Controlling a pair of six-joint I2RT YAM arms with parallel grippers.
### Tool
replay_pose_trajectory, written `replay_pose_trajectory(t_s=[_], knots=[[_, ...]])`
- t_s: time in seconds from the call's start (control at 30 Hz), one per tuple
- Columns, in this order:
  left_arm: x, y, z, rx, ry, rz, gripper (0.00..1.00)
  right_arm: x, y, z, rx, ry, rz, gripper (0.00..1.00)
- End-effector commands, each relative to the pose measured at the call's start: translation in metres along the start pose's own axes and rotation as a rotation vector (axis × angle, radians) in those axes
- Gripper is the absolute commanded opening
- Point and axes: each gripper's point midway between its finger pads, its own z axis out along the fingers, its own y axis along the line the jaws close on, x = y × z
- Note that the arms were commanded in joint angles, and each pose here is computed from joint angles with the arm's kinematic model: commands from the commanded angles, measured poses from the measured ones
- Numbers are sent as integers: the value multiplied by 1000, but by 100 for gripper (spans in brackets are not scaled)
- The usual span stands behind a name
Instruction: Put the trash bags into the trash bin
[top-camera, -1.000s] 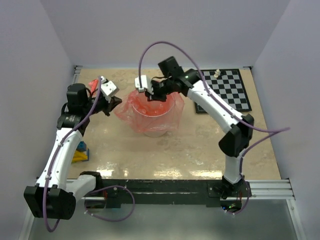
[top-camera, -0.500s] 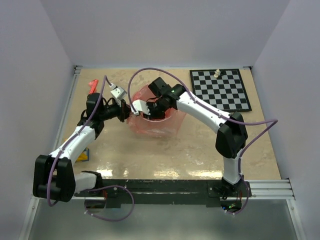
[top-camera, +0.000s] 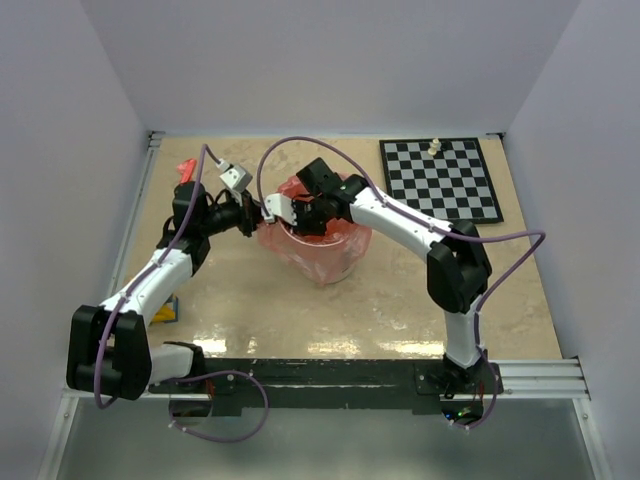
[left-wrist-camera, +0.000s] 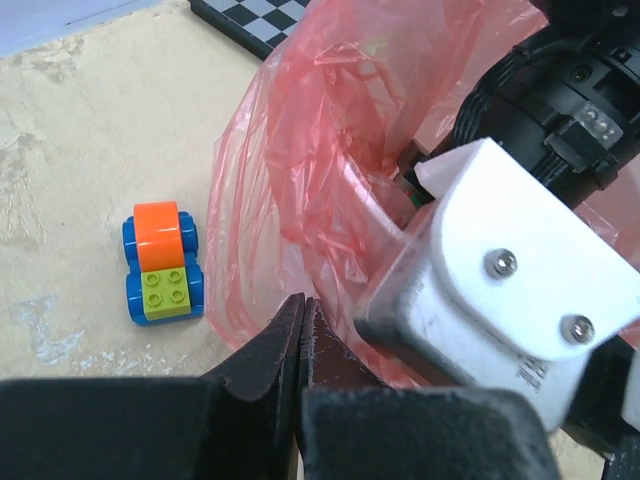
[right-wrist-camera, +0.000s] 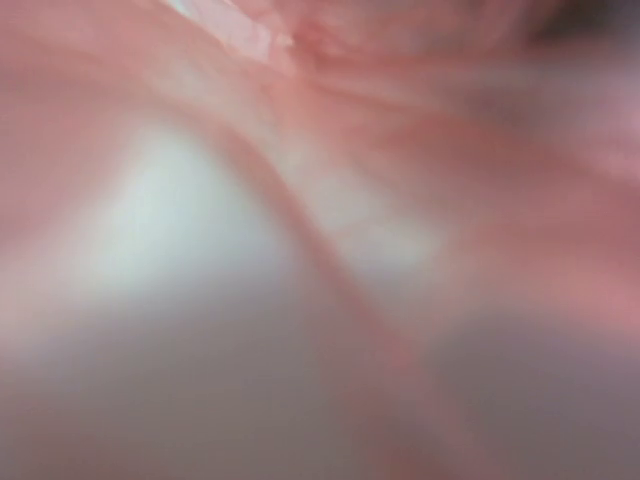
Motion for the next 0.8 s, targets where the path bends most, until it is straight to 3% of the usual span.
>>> replay_pose_trajectory(t_s=[0.0, 0.13, 0.3, 0.47, 0.77], knots=[[-36, -8, 0, 23, -70, 67, 0, -8, -11, -36, 42, -9, 1, 8], [-35, -7, -1, 16, -64, 71, 0, -31, -6, -77, 32, -46, -63, 11], [-36, -4, -1, 5, -65, 79, 0, -22, 14, -88, -22, -23, -98, 23], [-37, -1, 0, 0, -57, 77, 0, 6, 19, -73, -19, 12, -100, 11], [-38, 0, 1, -1, -51, 75, 0, 40, 13, -23, -25, 15, -62, 10]])
